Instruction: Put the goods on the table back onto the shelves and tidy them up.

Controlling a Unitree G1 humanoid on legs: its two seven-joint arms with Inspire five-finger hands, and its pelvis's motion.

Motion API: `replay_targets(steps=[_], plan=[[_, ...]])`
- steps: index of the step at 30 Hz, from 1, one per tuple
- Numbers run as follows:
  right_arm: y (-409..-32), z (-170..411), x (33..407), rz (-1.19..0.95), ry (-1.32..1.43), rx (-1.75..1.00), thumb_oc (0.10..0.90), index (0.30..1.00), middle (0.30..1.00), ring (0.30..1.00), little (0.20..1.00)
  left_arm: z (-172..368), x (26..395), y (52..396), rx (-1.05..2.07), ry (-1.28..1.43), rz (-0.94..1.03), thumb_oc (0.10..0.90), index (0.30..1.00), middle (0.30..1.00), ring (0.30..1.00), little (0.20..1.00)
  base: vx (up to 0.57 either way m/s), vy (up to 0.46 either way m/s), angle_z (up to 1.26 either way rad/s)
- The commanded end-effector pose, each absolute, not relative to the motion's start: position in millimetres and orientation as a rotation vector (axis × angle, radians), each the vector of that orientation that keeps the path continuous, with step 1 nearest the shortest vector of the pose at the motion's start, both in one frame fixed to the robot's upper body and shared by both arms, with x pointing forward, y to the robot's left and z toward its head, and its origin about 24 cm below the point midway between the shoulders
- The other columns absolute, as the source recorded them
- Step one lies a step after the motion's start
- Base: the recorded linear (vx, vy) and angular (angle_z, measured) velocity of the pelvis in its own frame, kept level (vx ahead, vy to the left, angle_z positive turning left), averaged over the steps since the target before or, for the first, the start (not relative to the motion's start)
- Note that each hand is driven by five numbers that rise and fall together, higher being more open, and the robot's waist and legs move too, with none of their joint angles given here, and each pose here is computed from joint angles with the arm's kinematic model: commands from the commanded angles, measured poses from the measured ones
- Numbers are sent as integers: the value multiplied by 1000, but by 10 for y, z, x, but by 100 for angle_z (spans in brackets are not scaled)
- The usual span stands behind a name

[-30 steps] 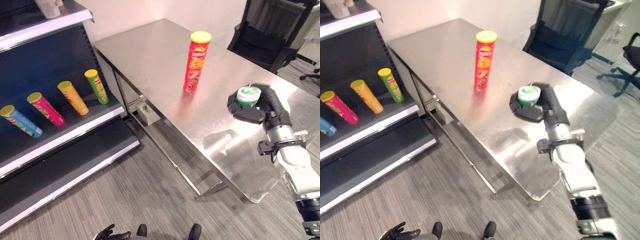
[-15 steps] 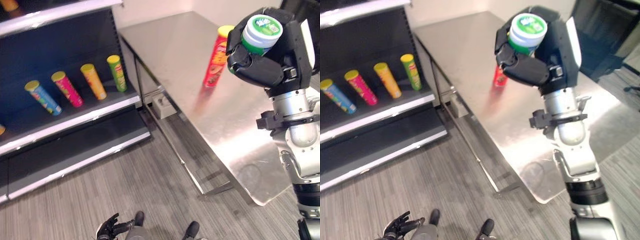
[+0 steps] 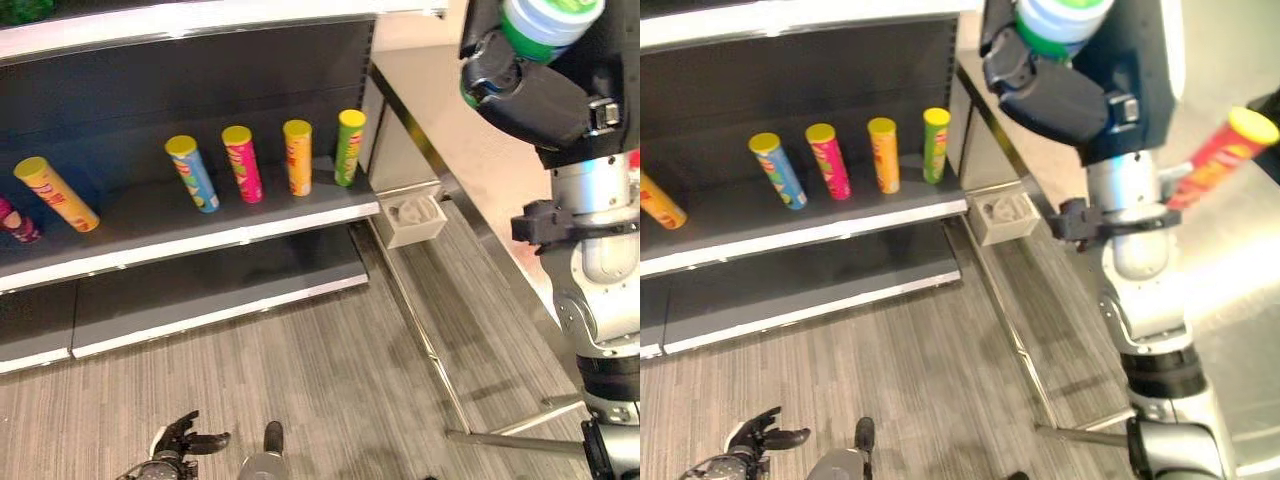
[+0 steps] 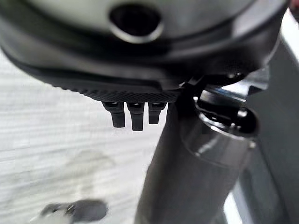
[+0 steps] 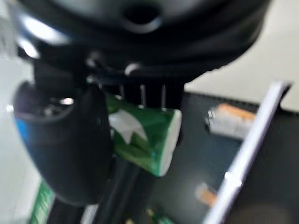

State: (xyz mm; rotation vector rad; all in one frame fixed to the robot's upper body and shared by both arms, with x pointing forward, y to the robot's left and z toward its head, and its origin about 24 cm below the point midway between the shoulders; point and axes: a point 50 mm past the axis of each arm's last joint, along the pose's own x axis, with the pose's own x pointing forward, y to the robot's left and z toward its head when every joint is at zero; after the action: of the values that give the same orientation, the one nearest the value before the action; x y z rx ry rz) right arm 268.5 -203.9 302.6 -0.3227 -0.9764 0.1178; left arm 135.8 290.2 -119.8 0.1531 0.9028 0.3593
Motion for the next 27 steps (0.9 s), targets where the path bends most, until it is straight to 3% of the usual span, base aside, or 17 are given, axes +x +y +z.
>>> replay_targets(steps=[1,8,18,27], plan=[[-2172,3620,2485,11,-1231,-292,400,300,300,300,300,-1301,1150,2792,167,951,297,800,900,900,900,900,123,55,27],[-2166,3806,2595,22,-1219,-308,400,300,300,300,300,-1322,1188,2653,135,937,252,800,900,900,900,900,131,-45,30],[-1778,4031,2663,160,-1249,-377,400,300,300,300,300,-1330,1180,2572,4,907,325,800,900,900,900,900,123,-132,50],[-1925,4025,2983,13,-1111,-486,400,300,300,300,300,-1425,940,2598,49,1012,318,800,900,900,900,900,182,60,6]])
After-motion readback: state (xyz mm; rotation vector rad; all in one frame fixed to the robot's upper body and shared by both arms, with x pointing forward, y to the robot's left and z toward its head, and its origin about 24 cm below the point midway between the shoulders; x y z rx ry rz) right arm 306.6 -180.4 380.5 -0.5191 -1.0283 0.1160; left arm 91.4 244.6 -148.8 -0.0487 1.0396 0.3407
